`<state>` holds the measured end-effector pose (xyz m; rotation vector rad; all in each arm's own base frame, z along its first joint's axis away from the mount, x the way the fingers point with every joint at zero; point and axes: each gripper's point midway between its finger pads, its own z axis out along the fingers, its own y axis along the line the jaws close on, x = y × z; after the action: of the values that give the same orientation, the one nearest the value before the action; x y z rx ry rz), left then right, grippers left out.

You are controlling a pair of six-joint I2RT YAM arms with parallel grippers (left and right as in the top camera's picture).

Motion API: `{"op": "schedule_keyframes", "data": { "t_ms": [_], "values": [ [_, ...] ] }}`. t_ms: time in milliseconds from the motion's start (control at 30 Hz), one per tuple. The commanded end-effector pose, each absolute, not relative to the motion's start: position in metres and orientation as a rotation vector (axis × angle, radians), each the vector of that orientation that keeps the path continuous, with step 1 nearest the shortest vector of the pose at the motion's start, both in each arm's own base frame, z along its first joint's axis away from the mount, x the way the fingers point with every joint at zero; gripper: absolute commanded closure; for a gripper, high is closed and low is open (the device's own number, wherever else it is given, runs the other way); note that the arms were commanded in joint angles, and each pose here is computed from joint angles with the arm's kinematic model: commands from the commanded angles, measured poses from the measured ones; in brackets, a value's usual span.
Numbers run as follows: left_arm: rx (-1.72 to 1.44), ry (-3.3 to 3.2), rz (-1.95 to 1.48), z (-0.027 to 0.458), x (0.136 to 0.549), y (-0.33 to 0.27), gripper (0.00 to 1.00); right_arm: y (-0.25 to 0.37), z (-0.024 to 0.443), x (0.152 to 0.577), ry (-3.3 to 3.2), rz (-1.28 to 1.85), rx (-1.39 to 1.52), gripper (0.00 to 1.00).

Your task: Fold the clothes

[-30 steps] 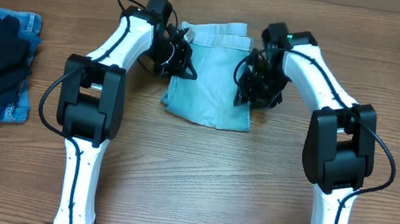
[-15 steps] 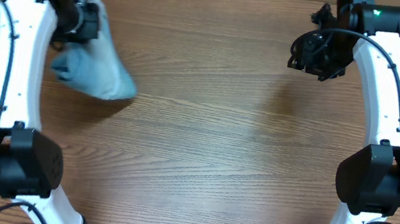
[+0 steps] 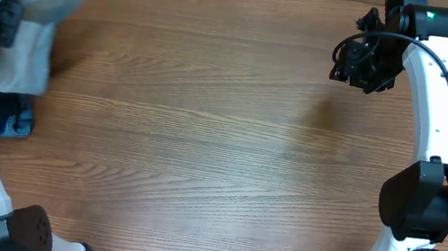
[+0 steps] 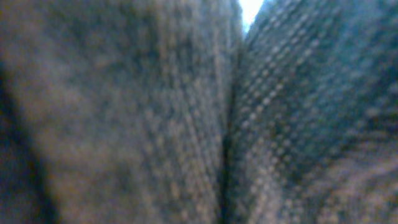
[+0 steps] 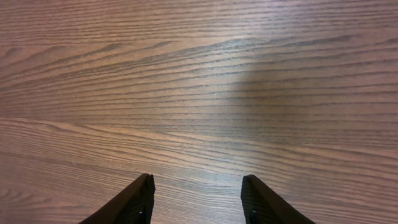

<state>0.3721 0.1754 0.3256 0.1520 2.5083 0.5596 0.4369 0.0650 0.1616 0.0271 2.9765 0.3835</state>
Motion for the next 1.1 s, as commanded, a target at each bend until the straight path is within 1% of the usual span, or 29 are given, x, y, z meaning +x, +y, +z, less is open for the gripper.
{"op": "schedule_keyframes", "data": {
  "t_ms": [0,167,267,367,500,700,833,967,1067],
  "values": [
    [0.301,2.455,0.677,0.344,0.368,0.2,0.96,0.063,0.18,0.438,2.929,0.368,0.005,0.51],
    [0.283,2.411,0.492,0.338,0.373,0.203,0.96,0.063,0.18,0.438,2.93,0.368,0.007,0.51],
    [0.273,2.395,0.479,0.341,0.375,0.202,0.96,0.063,0.18,0.438,2.93,0.368,0.007,0.51],
    [0.189,2.39,0.456,0.341,0.376,0.206,0.96,0.063,0.18,0.438,2.93,0.369,0.007,0.51],
    [0.164,2.403,0.39,0.332,0.381,0.205,0.96,0.063,0.18,0.438,2.93,0.369,0.007,0.51],
    [0.15,2.47,0.331,0.306,0.387,0.208,0.96,0.063,0.18,0.436,2.937,0.37,0.008,0.51],
    [0.124,2.501,0.319,0.291,0.39,0.221,0.96,0.063,0.18,0.433,2.948,0.37,0.01,0.51],
    [0.039,2.528,0.317,0.273,0.388,0.248,0.96,0.063,0.179,0.431,2.957,0.37,0.012,0.51],
    [-0.062,2.506,0.351,0.272,0.382,0.278,0.96,0.063,0.179,0.43,2.964,0.37,0.013,0.51]
  ]
}}
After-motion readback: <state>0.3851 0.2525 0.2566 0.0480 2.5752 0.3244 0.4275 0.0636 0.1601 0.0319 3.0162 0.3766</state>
